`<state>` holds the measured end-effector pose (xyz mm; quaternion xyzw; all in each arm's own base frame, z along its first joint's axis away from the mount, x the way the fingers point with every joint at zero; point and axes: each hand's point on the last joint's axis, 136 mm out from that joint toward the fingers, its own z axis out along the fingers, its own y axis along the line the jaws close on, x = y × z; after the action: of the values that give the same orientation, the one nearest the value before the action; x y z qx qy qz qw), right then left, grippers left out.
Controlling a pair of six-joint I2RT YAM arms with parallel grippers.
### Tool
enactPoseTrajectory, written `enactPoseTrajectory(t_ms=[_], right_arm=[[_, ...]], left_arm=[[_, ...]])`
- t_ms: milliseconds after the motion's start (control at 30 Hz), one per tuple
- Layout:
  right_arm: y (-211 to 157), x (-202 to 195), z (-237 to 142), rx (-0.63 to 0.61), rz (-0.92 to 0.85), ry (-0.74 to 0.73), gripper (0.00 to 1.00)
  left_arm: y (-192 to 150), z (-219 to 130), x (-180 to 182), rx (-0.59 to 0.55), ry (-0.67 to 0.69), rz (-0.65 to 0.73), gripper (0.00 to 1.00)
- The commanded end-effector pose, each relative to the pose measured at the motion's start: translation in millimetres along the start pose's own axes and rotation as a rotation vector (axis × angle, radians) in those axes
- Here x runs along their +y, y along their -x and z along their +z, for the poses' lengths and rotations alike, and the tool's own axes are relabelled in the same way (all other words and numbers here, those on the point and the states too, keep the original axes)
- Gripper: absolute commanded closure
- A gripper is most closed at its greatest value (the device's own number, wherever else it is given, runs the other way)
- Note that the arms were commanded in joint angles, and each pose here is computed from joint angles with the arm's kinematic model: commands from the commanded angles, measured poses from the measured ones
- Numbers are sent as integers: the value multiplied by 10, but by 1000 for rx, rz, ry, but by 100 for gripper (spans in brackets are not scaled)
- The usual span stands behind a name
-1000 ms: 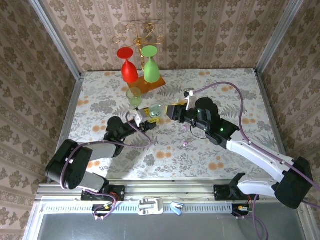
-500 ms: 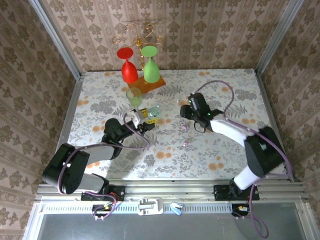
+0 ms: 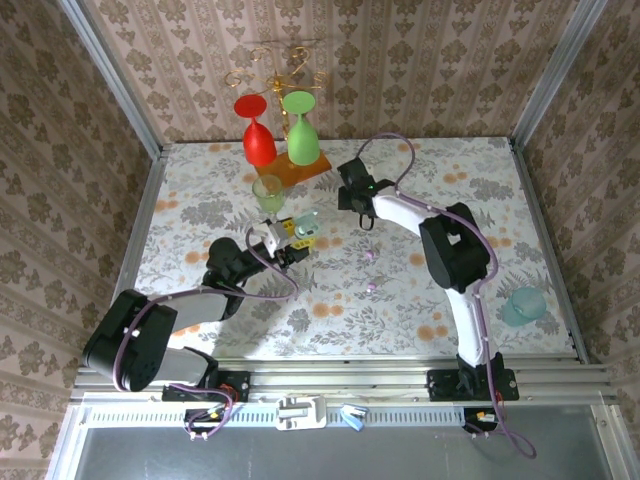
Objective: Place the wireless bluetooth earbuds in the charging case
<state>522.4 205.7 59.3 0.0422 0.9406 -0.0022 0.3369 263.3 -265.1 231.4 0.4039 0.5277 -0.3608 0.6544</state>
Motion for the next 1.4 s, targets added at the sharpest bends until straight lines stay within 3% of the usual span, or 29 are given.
enactPoseTrajectory(t_ms=[0, 567, 900, 1133, 1367], right_arm=[[-37, -191, 121, 64, -52, -112, 33], [-17, -88, 449, 178, -94, -89, 54], [-34, -48, 495, 207, -94, -55, 75], [13, -56, 316, 172, -97, -23, 74], [-195, -240, -156, 102, -113, 45, 74]], left_arm=[[75, -32, -25, -24, -5, 22, 80], [37, -36, -30, -19, -5, 16, 80], [54, -35, -22, -21, -3, 19, 80], [61, -32, -20, -21, -3, 19, 80], [38, -35, -30, -3, -6, 27, 80]])
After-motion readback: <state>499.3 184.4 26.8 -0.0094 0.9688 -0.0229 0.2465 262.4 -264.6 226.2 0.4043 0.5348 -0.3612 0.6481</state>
